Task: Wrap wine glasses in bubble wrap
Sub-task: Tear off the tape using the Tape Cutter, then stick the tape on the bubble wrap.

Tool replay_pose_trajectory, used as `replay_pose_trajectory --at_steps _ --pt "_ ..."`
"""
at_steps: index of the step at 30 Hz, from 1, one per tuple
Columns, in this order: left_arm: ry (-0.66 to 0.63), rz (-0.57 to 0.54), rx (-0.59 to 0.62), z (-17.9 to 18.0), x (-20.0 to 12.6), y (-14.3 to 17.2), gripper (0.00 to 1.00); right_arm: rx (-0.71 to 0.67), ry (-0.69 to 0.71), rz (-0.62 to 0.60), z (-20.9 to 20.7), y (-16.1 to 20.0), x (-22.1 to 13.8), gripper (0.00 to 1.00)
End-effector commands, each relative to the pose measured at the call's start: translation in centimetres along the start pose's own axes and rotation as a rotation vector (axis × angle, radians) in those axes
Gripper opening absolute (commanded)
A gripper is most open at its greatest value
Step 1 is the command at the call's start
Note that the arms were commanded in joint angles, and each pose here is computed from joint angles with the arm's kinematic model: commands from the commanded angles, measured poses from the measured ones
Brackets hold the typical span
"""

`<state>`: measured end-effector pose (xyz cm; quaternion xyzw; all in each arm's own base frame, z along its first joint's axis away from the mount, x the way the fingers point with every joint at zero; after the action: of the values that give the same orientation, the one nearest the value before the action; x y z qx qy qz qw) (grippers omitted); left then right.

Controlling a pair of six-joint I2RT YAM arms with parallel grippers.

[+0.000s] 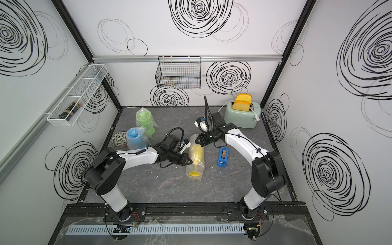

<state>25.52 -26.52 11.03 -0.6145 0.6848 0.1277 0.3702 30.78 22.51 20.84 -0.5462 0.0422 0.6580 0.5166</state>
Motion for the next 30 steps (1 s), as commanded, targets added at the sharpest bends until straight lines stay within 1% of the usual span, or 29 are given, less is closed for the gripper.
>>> replay_pose_trajectory --at_steps 1,6,16,24,25,26,30 --pt "0.009 -0.017 0.039 -0.8 0.0 -0.8 0.0 -0.062 0.07 0.223 0.0 2.5 0.6 0.0" --pt "0.008 -0.008 0.034 -0.6 0.3 -0.5 0.0 -0.08 0.036 0.247 0.7 2.6 1.7 0.0" --pt "0.003 -0.018 0.044 -0.8 0.0 -0.6 0.0 -0.083 0.075 0.278 0.1 2.4 2.8 0.0" --pt "0.006 -0.011 0.045 -0.9 0.2 -0.4 0.0 -0.081 0.17 0.317 -0.1 2.1 4.7 0.0" --pt "0.01 -0.008 0.042 -0.8 0.4 -0.3 0.0 -0.068 0.194 0.319 -0.3 2.0 4.9 0.01" --pt "0.01 -0.006 0.044 -0.8 0.5 -0.3 0.0 -0.062 0.218 0.323 -0.5 2.0 5.0 0.04" --pt "-0.003 -0.009 0.052 -0.8 0.3 -0.5 0.0 -0.087 0.315 0.329 -0.4 1.9 5.2 0.09"
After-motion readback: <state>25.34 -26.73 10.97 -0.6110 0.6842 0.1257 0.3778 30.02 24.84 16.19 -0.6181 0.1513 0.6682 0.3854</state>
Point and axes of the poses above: each gripper's point midway between its finger pads, its own x axis out along the fingers, its own z axis along the line the jaws close on, y = z × x, the point moved 7 cm from there along -x, back along the fingers, and after that the axes turned 2 degrees about -x, right-handed, at the moved point
